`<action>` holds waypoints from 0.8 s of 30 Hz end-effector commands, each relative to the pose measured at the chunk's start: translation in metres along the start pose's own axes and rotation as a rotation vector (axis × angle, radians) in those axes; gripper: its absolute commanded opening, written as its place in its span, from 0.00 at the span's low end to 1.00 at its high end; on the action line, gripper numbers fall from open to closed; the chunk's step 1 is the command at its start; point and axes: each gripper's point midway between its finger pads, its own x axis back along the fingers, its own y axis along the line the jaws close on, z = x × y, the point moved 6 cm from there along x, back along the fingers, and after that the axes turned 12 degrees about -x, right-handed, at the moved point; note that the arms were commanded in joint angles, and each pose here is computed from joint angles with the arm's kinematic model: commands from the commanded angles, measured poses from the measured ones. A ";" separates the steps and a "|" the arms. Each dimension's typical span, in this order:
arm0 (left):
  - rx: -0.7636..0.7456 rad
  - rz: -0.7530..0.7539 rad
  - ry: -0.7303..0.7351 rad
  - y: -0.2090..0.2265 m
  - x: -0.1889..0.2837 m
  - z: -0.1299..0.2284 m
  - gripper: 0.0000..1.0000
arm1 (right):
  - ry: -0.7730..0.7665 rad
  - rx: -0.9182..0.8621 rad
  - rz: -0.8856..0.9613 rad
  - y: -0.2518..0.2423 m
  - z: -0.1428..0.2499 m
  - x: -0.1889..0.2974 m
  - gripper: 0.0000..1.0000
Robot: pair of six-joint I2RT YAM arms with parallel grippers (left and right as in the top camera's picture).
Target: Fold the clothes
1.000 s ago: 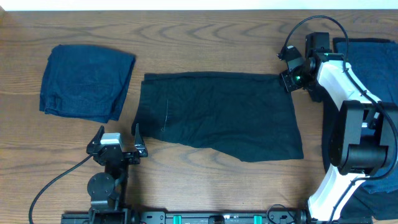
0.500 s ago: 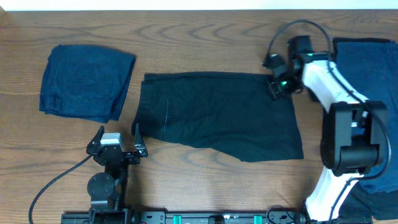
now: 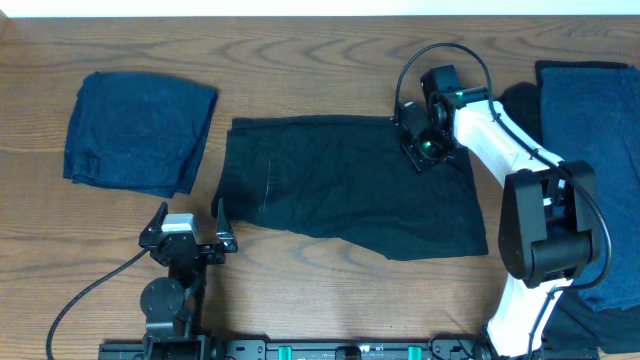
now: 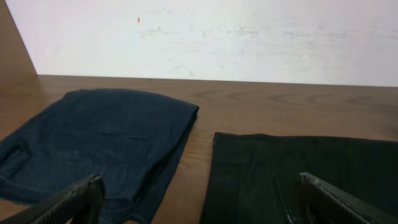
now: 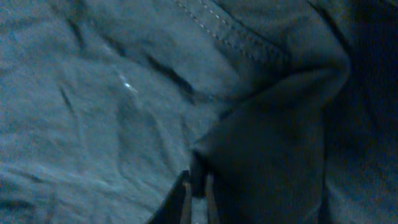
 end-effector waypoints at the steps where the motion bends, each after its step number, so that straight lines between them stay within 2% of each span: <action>1: -0.007 0.001 0.052 -0.002 -0.001 0.013 0.98 | -0.025 -0.008 0.052 -0.003 -0.002 0.010 0.18; 3: -0.007 0.001 0.052 -0.002 -0.001 0.013 0.98 | -0.026 -0.008 0.066 -0.004 -0.002 0.010 0.28; 12: -0.007 0.001 0.052 -0.002 -0.001 0.013 0.98 | -0.061 -0.004 0.124 -0.011 -0.009 0.011 0.52; 17: -0.007 0.001 0.052 -0.002 -0.001 0.013 0.98 | -0.085 -0.001 0.176 -0.017 -0.014 0.013 0.59; 24: -0.007 0.001 0.052 -0.002 -0.001 0.013 0.98 | -0.117 0.034 0.223 -0.022 -0.021 0.014 0.60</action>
